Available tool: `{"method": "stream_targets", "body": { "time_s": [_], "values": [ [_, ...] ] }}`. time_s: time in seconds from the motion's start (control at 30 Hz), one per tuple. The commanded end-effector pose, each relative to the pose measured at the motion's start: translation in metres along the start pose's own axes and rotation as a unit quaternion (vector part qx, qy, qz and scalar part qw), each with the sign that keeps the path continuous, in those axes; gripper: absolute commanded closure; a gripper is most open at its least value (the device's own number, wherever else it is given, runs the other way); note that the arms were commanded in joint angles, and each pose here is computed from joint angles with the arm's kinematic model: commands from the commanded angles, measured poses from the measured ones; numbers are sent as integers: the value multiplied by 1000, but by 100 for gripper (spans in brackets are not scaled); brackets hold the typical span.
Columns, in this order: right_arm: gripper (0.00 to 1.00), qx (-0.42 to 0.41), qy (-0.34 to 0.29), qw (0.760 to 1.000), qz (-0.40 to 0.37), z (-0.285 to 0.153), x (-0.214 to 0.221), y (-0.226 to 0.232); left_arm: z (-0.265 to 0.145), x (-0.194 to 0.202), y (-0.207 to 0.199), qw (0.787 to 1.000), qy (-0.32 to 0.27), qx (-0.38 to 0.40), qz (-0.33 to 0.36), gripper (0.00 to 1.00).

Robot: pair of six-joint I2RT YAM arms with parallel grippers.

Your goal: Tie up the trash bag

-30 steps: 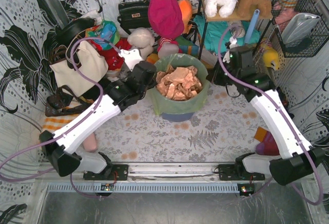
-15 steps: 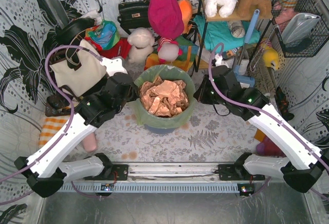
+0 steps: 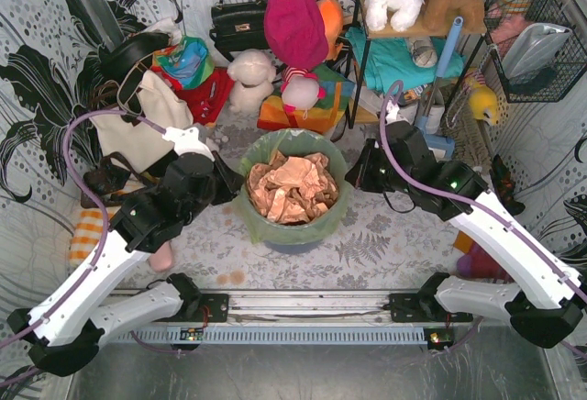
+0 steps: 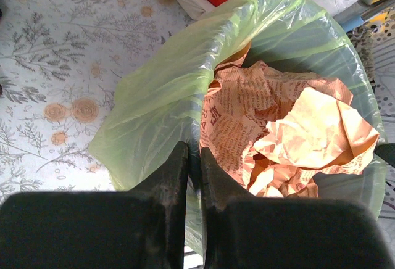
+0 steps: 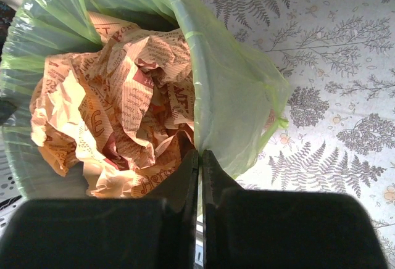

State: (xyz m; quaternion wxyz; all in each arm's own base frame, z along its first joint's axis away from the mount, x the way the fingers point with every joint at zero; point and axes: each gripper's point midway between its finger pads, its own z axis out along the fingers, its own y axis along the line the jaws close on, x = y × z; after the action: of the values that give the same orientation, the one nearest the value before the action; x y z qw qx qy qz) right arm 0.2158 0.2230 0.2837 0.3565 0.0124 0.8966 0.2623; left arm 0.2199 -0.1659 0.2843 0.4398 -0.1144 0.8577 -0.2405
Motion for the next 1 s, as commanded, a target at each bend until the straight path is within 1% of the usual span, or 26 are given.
{"method": "stream_targets", "body": {
  "time_s": [0.0,0.03,0.07,0.1,0.13,0.2,0.27,0.33,0.4,0.47,0.53,0.63,0.67,0.73,0.77,0.83,0.9,0.97],
  "values": [
    [100,-51,67,996,10,-5,31,20,-8,44,-31,991,103,82,-20,78],
    [100,-53,66,996,11,-6,30,20,-8,43,-31,991,102,82,-21,74],
    [95,-54,66,996,9,-7,30,20,-9,42,-31,992,98,82,-22,70],
    [89,-55,65,996,7,-8,29,21,-10,40,-30,992,95,82,-22,67],
    [82,-55,62,997,6,-9,28,21,-10,38,-30,992,90,80,-21,65],
    [69,-52,53,997,0,-11,23,20,-9,36,-25,994,82,67,-22,63],
    [57,-40,46,998,-8,-12,19,17,-7,33,-21,996,73,55,-25,56],
    [52,-20,39,999,-22,-13,13,11,-7,28,-19,997,62,47,-29,51],
    [50,-5,32,999,-34,-12,7,9,-8,22,-18,997,50,42,-31,48],
    [50,10,27,998,-47,-10,1,6,-11,15,-16,998,38,34,-30,47],
    [49,29,24,998,-58,-7,-4,2,-12,10,-14,999,31,25,-25,48],
    [49,52,16,996,-71,-4,-10,-4,-11,6,-12,999,26,15,-17,52],
    [50,58,16,995,-76,-3,-11,-6,-11,6,-12,1000,25,12,-14,56],
    [55,68,9,994,-83,-1,-15,-9,-8,5,-10,1000,24,3,-12,61],
    [59,69,7,994,-85,-1,-17,-10,-7,5,-9,1000,24,-1,-11,61],
    [62,71,5,993,-90,0,-19,-10,-4,6,-9,1000,25,-5,-8,62],
    [60,70,3,993,-92,-2,-21,-9,-2,6,-8,1000,26,-10,-3,61],
    [54,71,-5,993,-93,-7,-26,-9,-2,2,-4,1000,17,-22,-1,56]
  ]
}}
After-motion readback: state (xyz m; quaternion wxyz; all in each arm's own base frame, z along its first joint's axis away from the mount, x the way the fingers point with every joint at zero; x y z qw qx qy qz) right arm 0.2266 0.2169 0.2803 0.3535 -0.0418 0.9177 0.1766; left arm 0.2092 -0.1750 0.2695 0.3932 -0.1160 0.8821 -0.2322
